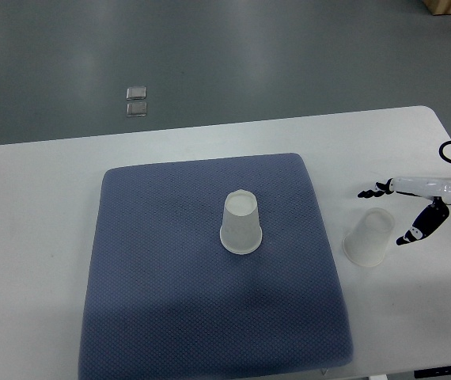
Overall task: Stack paper cups
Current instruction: 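Close the right hand fingers around the white cup beside the cushion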
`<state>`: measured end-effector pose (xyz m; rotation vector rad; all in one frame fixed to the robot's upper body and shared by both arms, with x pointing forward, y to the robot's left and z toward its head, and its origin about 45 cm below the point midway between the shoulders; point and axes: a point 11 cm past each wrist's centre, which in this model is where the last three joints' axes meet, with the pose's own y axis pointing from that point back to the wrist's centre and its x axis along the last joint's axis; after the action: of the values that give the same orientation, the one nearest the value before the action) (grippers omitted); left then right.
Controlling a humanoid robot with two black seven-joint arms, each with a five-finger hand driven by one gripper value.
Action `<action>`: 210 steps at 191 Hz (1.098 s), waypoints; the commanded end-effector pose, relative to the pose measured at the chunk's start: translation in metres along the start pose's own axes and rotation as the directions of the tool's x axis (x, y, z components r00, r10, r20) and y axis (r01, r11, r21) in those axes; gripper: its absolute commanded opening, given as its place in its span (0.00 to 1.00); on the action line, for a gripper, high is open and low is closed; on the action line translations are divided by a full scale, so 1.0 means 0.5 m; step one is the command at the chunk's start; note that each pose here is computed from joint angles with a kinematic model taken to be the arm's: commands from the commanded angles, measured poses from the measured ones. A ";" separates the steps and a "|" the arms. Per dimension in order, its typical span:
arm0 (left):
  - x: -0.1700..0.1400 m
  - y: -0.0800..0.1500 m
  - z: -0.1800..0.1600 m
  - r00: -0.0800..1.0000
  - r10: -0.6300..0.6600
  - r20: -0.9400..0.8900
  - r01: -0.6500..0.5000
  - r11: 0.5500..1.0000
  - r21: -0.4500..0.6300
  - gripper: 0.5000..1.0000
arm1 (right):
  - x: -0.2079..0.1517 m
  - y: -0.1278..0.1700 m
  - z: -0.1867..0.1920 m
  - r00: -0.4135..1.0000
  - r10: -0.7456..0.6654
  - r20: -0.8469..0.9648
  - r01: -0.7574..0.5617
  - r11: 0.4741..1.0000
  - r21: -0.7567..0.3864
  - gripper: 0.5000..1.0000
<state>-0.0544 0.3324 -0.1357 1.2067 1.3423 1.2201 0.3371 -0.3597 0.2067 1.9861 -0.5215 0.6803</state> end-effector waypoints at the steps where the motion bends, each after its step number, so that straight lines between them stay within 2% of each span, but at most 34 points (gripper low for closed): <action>1: 0.000 0.000 0.000 1.000 0.000 0.000 0.000 1.000 0.000 1.00 | 0.010 0.002 -0.003 1.000 0.004 -0.004 -0.004 1.000 0.004 0.84; 162: 0.000 0.000 0.000 1.000 0.000 0.000 0.000 1.000 0.000 1.00 | -0.025 -0.031 -0.018 1.000 -0.027 0.012 0.027 0.999 0.026 0.81; 210: 0.000 0.000 0.000 1.000 0.000 0.000 0.000 1.000 0.000 1.00 | -0.032 -0.035 -0.013 0.999 -0.037 -0.006 0.037 0.999 0.016 0.72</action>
<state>-0.0545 0.3324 -0.1357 1.2069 1.3426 1.2199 0.3349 -0.3449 0.1902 2.0043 -0.4850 0.6695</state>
